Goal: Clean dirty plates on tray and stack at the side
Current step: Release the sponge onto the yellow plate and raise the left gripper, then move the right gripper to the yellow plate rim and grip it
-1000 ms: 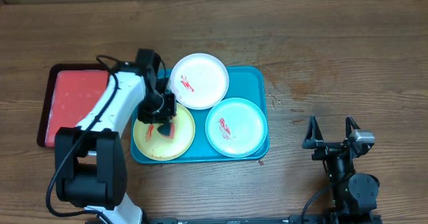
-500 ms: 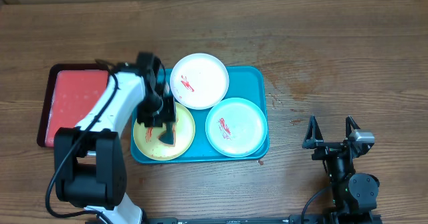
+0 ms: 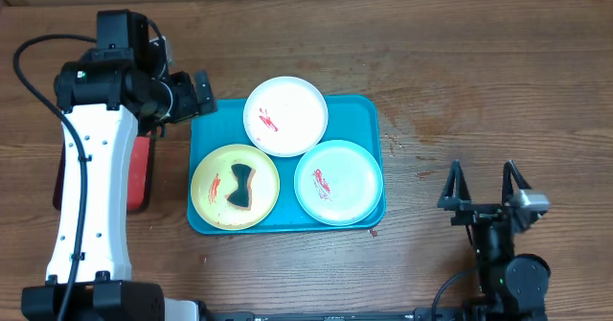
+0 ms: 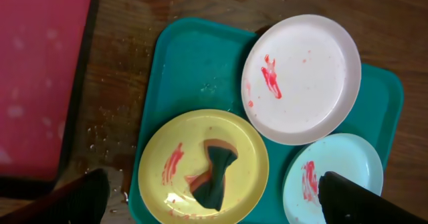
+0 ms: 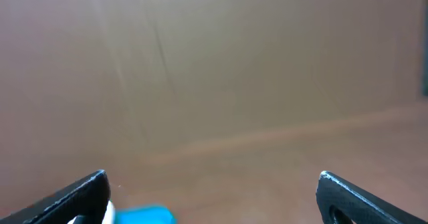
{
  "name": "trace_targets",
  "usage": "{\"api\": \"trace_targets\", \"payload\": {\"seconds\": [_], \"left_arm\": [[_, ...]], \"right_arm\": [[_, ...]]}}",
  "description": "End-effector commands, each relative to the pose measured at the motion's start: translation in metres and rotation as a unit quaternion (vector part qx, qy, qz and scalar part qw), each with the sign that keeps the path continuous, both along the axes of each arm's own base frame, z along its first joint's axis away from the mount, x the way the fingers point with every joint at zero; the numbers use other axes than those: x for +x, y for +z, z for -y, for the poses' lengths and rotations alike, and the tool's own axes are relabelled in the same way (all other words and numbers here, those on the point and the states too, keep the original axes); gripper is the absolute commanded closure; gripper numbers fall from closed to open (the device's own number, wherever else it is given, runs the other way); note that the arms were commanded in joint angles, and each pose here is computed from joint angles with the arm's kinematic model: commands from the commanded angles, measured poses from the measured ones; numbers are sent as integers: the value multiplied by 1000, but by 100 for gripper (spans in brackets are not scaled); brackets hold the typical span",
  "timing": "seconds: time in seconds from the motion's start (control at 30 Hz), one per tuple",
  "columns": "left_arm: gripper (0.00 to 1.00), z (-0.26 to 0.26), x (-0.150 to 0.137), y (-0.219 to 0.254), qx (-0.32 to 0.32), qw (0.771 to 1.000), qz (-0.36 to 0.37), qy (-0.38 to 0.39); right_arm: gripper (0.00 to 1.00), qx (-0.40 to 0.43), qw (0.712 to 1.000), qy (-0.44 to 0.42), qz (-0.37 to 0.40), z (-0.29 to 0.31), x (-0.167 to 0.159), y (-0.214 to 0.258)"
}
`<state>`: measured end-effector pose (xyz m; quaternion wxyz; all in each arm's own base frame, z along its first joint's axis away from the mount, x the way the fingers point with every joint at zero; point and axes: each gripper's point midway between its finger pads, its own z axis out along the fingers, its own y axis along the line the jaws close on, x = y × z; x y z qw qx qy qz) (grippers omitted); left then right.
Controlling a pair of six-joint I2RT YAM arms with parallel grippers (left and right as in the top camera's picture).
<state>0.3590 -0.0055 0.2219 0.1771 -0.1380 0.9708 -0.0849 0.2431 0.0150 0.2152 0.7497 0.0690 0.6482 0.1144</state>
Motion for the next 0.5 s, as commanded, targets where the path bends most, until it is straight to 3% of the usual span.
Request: {"api": "trace_targets", "payload": {"seconds": [0.0, 0.1, 0.13, 0.23, 0.33, 0.47], "left_arm": [[0, -4, -1, -7, 6, 1000, -14, 4], [0, -3, 0, -7, 6, 1000, -12, 3], [0, -3, 1, -7, 6, 1000, -11, 2], [0, -3, 1, -7, 6, 1000, -11, 3], [0, -2, 1, -7, 5, 1000, -11, 2], [0, -2, 2, -6, 5, 1000, -9, 2]], "right_arm": [[0, 60, 992, 85, 72, -24, -12, 35], [0, 53, 970, 105, 214, -26, -43, 98], [0, 29, 947, 89, 306, -21, -72, 135], [0, -3, 930, 57, 363, -14, -98, 179], [0, -64, 950, 52, 302, -22, -89, 210], [0, -120, 986, 65, 99, -29, -41, 226]]}}
